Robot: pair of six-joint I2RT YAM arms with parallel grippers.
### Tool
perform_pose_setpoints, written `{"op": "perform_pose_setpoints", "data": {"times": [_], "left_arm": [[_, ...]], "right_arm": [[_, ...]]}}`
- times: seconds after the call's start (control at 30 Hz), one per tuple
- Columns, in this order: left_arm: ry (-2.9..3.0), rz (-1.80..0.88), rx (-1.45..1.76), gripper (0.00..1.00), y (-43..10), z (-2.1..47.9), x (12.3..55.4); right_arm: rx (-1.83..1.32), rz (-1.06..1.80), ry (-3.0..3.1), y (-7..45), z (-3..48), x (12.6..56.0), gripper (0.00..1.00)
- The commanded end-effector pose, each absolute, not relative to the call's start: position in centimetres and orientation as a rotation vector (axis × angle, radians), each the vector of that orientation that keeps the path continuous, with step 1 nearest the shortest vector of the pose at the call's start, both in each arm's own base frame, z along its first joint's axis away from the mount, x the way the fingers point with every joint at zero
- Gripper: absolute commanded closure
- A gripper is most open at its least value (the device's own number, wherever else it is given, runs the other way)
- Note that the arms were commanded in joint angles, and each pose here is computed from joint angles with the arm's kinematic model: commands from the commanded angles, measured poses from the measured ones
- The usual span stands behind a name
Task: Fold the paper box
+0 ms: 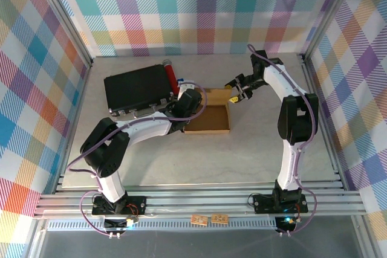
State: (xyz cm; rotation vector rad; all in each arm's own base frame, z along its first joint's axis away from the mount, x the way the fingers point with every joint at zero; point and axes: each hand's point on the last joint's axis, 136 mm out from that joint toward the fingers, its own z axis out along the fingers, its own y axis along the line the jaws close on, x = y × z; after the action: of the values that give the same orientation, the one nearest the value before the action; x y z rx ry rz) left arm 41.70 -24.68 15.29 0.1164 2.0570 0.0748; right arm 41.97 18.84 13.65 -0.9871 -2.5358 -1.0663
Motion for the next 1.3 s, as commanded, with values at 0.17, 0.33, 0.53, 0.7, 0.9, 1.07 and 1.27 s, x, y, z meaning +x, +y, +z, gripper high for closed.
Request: {"op": "perform_pose_setpoints", "data": {"times": [0.17,0.33,0.53,0.7,0.9,1.07,1.27], "left_arm": [[2.099,-0.174,-0.052,0.94,-26.0,15.8,40.6],[2.11,-0.248,-0.08,0.94,-26.2,16.1,39.8],[2.149,-0.288,-0.084,0.94,-26.2,15.3,38.9],[2.187,-0.331,-0.121,0.88,-26.1,13.9,38.1],[2.209,-0.468,-0.211,0.65,-26.4,14.5,36.8],[2.215,-0.652,-0.275,0.59,-27.4,15.5,35.2],[2.246,-0.837,-0.329,0.55,-28.2,16.5,32.7]], "right_arm": [[-0.919,-1.054,-2.577,19.6,14.5,40.6,0.64],[-0.876,-1.013,-2.631,19.7,14.3,40.2,0.69],[-0.833,-0.956,-2.697,19.6,14.0,39.5,0.71],[-0.811,-0.93,-2.726,19.3,13.3,38.7,0.73],[-0.825,-0.931,-2.719,19.2,12.6,37.9,0.77],[-0.829,-0.926,-2.726,19.0,12.5,37.7,0.81],[-0.811,-0.899,-2.749,18.7,12.1,37.4,0.83]]}}
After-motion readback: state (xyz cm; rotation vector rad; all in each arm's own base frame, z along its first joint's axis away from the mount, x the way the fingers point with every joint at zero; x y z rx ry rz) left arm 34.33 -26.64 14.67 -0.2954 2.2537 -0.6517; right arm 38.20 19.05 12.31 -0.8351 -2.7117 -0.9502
